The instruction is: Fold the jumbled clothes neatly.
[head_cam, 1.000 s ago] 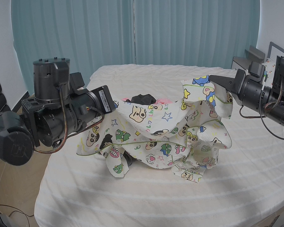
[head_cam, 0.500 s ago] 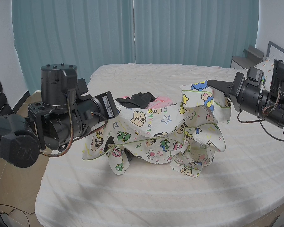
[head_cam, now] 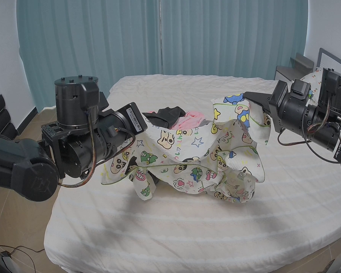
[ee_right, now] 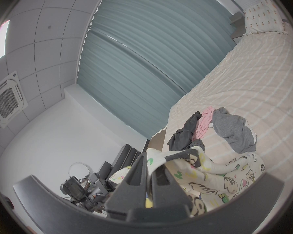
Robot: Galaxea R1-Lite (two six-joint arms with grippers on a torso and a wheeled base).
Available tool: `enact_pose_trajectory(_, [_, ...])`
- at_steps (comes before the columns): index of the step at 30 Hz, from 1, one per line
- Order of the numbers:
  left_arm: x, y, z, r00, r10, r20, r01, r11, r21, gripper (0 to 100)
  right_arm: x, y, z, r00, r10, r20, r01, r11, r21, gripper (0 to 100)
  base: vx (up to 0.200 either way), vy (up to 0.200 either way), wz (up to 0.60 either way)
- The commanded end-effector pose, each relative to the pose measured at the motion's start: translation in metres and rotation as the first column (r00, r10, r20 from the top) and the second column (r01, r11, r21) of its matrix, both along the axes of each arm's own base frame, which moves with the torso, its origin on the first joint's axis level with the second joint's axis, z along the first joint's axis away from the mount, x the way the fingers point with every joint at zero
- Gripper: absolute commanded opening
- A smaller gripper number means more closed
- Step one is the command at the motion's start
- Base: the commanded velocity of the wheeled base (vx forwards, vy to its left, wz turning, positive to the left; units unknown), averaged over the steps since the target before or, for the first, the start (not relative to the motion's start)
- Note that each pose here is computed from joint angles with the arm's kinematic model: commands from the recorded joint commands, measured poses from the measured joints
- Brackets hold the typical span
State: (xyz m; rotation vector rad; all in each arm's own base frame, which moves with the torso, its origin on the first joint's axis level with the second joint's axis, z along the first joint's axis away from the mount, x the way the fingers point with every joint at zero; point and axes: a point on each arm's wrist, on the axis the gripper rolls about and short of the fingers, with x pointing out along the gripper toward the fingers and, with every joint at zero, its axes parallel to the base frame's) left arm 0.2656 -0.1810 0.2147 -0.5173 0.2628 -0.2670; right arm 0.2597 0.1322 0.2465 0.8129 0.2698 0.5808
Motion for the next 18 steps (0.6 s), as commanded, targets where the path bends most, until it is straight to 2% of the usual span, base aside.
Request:
enact_pose_trajectory(1, [0.002,-0.001,-0.003,1.0,0.0,-0.009,0.0,1.0,0.0,0,0.0,0.002,0.001,1.0,-0.002,0.006,0.002,1.0,0.003,0,0.0,0.0,0.0])
enact_pose_trajectory(4, [0.002,-0.001,-0.003,1.0,0.002,-0.008,-0.002,1.0,-0.001,0,-0.001,0.001,0.004,1.0,-0.01,0.019,0.01,1.0,0.009,0,0.0,0.0,0.0])
enact_pose_trajectory(18, [-0.009,-0.015,-0.003,0.999,-0.049,-0.009,0.049,0.999,0.0,0,-0.007,0.0,0.007,0.999,-0.018,0.044,0.017,1.0,0.021,0,0.0,-0.2,0.0])
